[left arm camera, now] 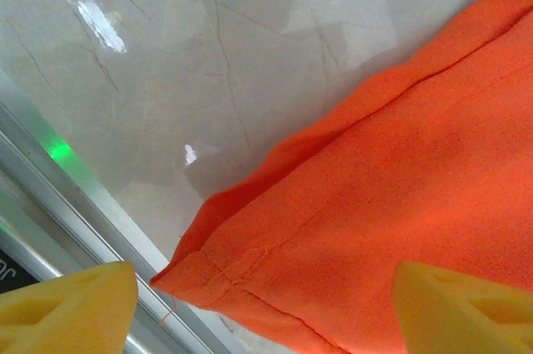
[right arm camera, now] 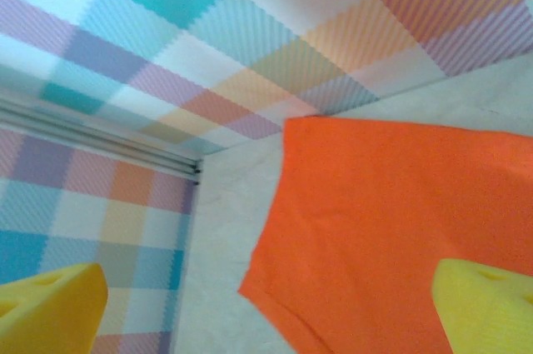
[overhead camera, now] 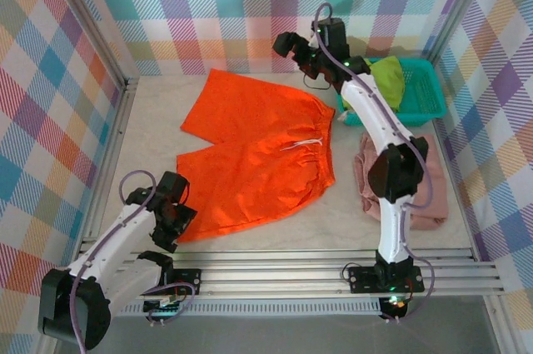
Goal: Fold and stack the shorts
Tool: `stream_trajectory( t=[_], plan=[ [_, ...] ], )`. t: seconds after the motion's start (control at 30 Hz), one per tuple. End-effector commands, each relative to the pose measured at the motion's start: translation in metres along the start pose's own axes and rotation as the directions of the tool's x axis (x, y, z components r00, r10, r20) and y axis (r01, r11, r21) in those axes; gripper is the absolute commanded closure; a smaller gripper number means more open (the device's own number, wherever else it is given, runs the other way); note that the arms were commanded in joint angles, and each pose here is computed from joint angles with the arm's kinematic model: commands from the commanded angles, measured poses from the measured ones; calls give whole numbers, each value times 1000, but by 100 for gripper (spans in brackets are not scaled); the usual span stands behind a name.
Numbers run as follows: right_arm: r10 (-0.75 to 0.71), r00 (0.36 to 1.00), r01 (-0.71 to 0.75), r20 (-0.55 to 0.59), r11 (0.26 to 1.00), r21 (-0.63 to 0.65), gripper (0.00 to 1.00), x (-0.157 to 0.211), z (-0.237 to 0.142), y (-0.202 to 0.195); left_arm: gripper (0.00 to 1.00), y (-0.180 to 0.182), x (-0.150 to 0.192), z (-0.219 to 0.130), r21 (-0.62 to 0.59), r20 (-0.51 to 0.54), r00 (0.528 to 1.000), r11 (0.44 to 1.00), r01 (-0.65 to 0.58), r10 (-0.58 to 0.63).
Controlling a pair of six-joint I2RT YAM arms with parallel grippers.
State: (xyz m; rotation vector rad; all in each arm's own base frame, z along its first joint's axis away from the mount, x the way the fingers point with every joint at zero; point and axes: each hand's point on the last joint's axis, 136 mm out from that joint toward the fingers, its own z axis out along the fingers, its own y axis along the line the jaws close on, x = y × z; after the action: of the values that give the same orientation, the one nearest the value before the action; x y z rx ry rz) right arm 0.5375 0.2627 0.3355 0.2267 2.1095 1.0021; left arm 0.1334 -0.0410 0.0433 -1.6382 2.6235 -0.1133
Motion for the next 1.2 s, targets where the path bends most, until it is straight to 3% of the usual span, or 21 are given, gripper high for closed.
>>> stream_trajectory(
  t=[0.0, 0.17, 0.33, 0.5, 0.67, 0.87, 1.0, 1.17],
  plan=[
    [-22, 1000, 22, -13, 1000, -20, 0, 10, -8, -2, 21, 8, 4, 7, -46, -13, 1000, 999, 25, -25],
    [-34, 999, 33, -29, 999, -7, 0, 23, -30, -7, 29, 1, 4, 16, -39, -8, 1000, 999, 21, -21],
    [-23, 997, 23, -69, 1000, -3, 1, 48, -52, -15, 46, -5, 0, 21, -48, 9, 1000, 999, 21, -21],
    [10, 995, -5, -103, 999, 45, 0, 84, -81, -41, 67, -17, -8, 12, -14, 50, 999, 1000, 0, 0],
    [104, 983, -70, -152, 975, 213, 4, 143, -120, -101, 99, -33, -18, -7, 47, 107, 994, 998, -41, 36],
    [218, 968, -146, -122, 890, 431, 12, 210, -165, -182, 100, -42, -23, -18, 96, 138, 989, 993, -62, 49],
    [263, 953, -158, -148, 855, 494, 14, 240, -169, -212, 100, -44, -21, -16, 102, 131, 990, 992, -70, 57],
    [311, 938, -176, -150, 804, 568, 25, 258, -163, -240, 100, -46, -21, -17, 114, 131, 989, 990, -77, 62]
  ],
)
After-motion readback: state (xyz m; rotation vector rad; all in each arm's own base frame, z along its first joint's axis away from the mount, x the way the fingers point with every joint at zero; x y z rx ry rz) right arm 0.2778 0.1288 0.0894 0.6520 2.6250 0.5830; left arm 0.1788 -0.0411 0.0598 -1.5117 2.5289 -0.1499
